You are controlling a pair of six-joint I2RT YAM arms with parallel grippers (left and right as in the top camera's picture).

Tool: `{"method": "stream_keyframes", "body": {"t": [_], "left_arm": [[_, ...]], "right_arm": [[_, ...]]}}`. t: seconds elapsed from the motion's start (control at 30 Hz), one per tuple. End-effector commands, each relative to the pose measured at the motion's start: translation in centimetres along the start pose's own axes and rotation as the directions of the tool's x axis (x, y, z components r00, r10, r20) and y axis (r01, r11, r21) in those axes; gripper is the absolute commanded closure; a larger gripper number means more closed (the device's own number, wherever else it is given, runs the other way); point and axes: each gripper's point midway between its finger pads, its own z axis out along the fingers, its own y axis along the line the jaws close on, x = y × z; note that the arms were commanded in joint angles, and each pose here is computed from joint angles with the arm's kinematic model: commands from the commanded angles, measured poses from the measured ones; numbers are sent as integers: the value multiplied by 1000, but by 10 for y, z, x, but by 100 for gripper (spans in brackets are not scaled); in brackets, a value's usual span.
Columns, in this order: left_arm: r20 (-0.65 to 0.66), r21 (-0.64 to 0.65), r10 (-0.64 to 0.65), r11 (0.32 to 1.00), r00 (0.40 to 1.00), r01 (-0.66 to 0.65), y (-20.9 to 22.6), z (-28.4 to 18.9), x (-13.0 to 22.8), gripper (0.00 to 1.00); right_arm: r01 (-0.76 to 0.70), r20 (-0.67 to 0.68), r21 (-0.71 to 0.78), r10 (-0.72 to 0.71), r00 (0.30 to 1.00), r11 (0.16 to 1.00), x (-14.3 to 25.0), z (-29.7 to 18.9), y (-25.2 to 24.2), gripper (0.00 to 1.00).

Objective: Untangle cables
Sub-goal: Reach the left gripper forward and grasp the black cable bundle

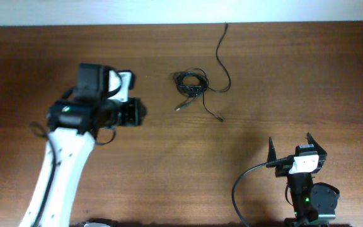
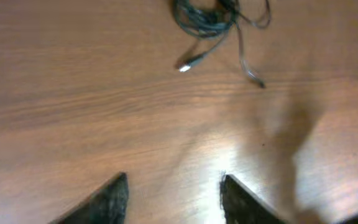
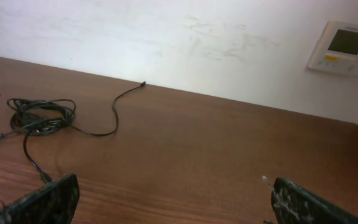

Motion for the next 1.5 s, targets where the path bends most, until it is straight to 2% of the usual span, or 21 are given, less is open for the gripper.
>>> {"method": "stream_keyframes", "body": {"t": [0.0, 0.03, 0.07, 0.13, 0.27, 0.33, 0.4, 0.47, 0.5, 0.53, 0.57, 0.63, 0.77, 0.8, 0.9, 1.03, 1.27, 1.33, 1.47], "left_arm": [[-36, 42, 57, 998, 998, -56, -20, 33, -8, 24], [-51, 58, 68, 996, 996, -65, -25, 43, -8, 20], [-63, 65, 57, 996, 996, -53, -28, 51, -8, 20], [-48, 73, -7, 997, 999, 10, -35, 71, -18, 28], [90, 4, -107, 994, 990, 107, -30, 101, -56, 43], [115, -22, -126, 991, 985, 129, -29, 114, -62, 59], [136, -16, -149, 988, 979, 153, -35, 141, -69, 91], [159, 5, -133, 991, 978, 134, -41, 163, -76, 99], [176, 19, -123, 992, 977, 122, -45, 178, -80, 91], [194, 30, -119, 993, 974, 115, -46, 189, -85, 55], [201, 33, -118, 993, 972, 113, -45, 197, -87, 43], [212, 38, -116, 993, 970, 111, -42, 213, -89, 41], [178, -65, -123, 989, 976, 137, -13, 256, -70, 50], [170, -68, -124, 988, 978, 138, -11, 261, -67, 56], [149, -78, -128, 987, 981, 140, -7, 269, -60, 100], [114, 0, -95, 995, 989, 96, -27, 246, -62, 100], [-26, -64, 156, 985, 987, -158, -32, 129, -29, 100], [-67, -73, 168, 982, 984, -172, -30, 120, -18, 100], [-162, -87, 152, 982, 975, -167, -19, 134, 5, 100]], "right_arm": [[-1, -1, -17, 1, 1000, 1000, 2, 0, 3, 1], [0, -1, -17, 0, 1000, 1000, 2, 0, 3, 1], [-1, -1, -17, 1, 1000, 1000, 2, 0, 3, 1], [0, -1, -17, 0, 1000, 1000, 2, 0, 3, 1], [-1, -1, -17, 1, 1000, 1000, 2, 0, 3, 1], [0, -1, -17, 0, 1000, 1000, 2, 0, 3, 1], [-1, -1, -17, 1, 1000, 1000, 2, 0, 3, 2], [-1, -1, -17, 1, 1000, 1000, 2, 0, 3, 1], [0, -1, -17, 0, 1000, 1000, 2, 0, 3, 2], [0, -1, -17, 0, 1000, 1000, 2, 0, 3, 2], [-1, -1, -17, 1, 1000, 1000, 2, 0, 3, 1], [-1, -1, -17, 1, 1000, 1000, 2, 0, 3, 1], [0, -1, -17, 0, 1000, 1000, 2, 0, 3, 2], [-1, -1, -17, 1, 1000, 1000, 2, 0, 3, 1], [-1, -1, -17, 1, 1000, 1000, 2, 0, 3, 1], [-1, -1, -17, 1, 1000, 1000, 2, 0, 3, 1], [-1, -1, -17, 1, 1000, 1000, 2, 0, 3, 1], [0, -1, -17, 0, 1000, 1000, 2, 0, 3, 1], [-1, -1, -17, 1, 1000, 1000, 2, 0, 3, 1]]}}
